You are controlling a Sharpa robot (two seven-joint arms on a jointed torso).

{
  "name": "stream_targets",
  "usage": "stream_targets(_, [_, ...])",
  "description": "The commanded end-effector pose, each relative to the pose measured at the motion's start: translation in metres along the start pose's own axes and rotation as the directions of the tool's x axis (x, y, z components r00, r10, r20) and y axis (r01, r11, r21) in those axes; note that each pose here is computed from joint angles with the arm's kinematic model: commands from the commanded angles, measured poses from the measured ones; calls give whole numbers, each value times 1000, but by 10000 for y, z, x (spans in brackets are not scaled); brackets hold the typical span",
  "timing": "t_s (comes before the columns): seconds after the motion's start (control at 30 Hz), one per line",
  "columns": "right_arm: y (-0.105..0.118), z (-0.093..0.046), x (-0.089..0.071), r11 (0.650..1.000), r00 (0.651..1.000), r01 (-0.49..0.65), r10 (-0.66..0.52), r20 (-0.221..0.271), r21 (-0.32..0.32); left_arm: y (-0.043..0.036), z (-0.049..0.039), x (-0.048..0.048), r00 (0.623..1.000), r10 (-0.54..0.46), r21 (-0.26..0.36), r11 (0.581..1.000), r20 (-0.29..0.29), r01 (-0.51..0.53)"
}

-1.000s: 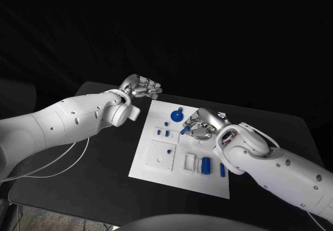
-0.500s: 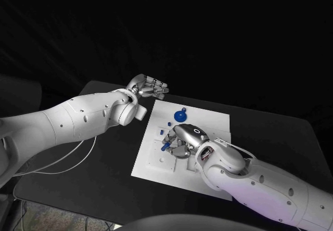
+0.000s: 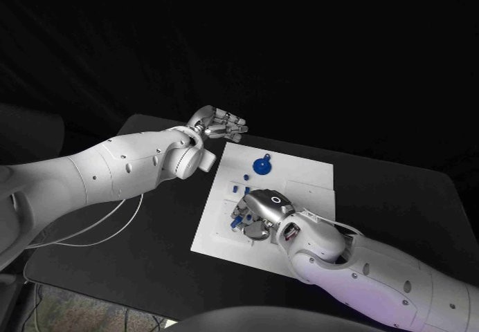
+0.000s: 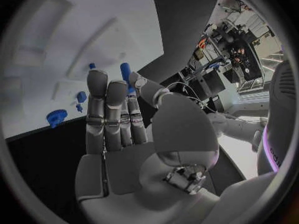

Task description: Assemble the parts on the task board

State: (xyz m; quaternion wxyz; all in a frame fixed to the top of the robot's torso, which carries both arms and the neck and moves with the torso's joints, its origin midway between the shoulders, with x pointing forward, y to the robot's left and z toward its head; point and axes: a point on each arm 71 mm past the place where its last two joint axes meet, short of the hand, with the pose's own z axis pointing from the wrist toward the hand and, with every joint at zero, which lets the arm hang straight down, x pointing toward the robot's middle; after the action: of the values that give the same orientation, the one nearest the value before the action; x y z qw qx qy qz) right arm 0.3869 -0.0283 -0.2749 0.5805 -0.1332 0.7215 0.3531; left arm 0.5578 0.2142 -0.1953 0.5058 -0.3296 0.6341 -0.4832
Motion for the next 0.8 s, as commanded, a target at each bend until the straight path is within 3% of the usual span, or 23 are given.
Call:
stream_targets(0.03, [25, 7, 19, 999, 999, 45, -45, -6, -20, -15, 2, 29, 1000, -13, 4, 1000, -13, 13])
stream_targets(0.8, [18, 23, 111, 997, 996, 72, -72, -44, 7, -13, 1, 39, 1000, -15, -1, 1000, -21, 15])
